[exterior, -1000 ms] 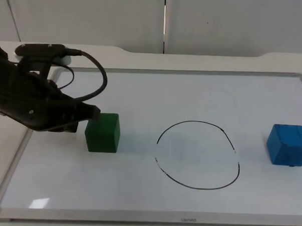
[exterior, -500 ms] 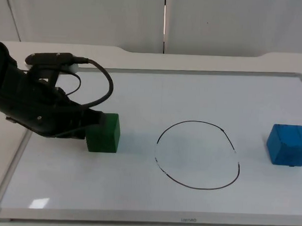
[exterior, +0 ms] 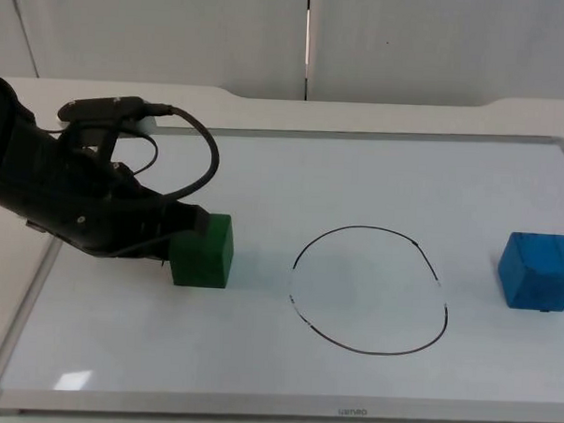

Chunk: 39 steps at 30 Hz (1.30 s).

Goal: Push the two cubes into the marked area.

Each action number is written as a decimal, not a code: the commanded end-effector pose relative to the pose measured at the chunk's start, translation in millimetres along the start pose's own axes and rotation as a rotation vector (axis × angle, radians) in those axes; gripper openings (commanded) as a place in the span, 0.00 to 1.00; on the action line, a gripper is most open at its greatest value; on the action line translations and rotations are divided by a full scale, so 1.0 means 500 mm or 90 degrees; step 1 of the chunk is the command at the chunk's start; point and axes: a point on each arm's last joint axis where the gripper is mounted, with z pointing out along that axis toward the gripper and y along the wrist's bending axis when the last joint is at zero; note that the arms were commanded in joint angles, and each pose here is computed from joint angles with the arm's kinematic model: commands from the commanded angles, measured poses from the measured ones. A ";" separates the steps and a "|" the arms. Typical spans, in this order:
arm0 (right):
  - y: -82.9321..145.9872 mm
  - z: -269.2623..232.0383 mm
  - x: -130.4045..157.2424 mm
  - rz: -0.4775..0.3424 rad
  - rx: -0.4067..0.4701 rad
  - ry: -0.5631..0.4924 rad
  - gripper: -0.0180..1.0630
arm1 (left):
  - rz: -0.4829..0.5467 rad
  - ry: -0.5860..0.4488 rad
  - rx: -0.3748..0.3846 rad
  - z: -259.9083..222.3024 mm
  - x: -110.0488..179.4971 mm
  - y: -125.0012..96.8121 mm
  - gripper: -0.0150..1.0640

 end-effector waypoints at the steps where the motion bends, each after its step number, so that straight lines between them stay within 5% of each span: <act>1: 0.000 0.002 0.002 -0.005 0.002 -0.001 0.99 | -0.003 -0.004 0.011 0.000 -0.004 -0.006 0.01; 39: 0.000 0.002 0.002 -0.005 0.002 -0.001 0.99 | 0.007 0.005 0.047 0.007 0.004 -0.043 0.01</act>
